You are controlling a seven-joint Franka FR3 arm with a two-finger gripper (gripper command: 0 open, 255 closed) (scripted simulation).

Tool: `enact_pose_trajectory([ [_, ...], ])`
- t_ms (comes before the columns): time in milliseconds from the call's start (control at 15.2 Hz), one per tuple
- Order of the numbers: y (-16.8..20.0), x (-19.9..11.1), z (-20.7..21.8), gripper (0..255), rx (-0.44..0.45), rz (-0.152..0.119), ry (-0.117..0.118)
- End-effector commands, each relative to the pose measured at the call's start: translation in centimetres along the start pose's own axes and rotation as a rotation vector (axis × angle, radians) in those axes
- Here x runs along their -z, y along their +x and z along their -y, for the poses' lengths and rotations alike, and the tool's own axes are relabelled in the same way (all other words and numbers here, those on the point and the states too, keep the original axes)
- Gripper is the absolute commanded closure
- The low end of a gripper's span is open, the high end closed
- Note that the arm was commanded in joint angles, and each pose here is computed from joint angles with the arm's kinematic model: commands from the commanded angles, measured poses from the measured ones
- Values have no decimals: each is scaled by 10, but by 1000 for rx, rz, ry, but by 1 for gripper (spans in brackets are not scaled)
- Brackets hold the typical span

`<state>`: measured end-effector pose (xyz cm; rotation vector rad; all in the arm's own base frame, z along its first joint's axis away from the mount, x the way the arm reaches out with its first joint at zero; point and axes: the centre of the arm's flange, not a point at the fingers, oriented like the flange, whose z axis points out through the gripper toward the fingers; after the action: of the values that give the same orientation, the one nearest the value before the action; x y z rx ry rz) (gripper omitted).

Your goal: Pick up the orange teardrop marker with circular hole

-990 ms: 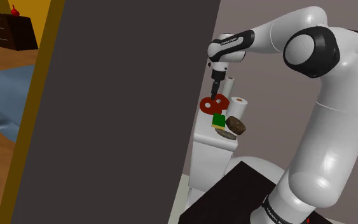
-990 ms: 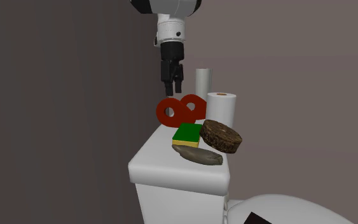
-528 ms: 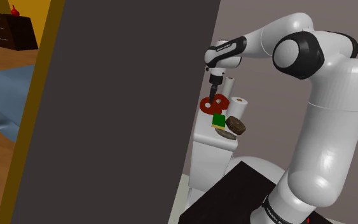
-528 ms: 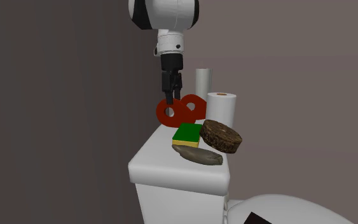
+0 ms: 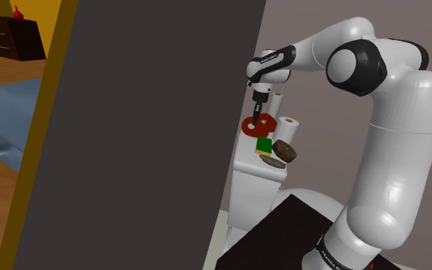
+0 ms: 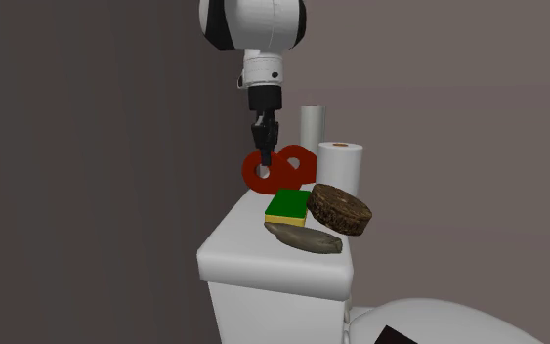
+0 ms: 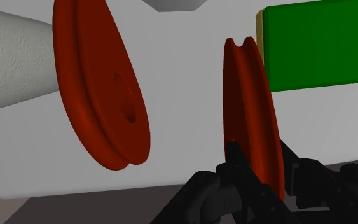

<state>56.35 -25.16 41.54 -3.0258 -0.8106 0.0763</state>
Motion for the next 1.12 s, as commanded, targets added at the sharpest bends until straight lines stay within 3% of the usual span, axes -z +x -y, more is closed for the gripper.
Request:
enact_pose_trajectory([
  [0, 4, -10, -1, 255, 1, 13, 10],
  [264, 4, -14, 6, 255, 1, 13, 11],
  [1056, 1, 50, 7, 255, 1, 13, 11],
])
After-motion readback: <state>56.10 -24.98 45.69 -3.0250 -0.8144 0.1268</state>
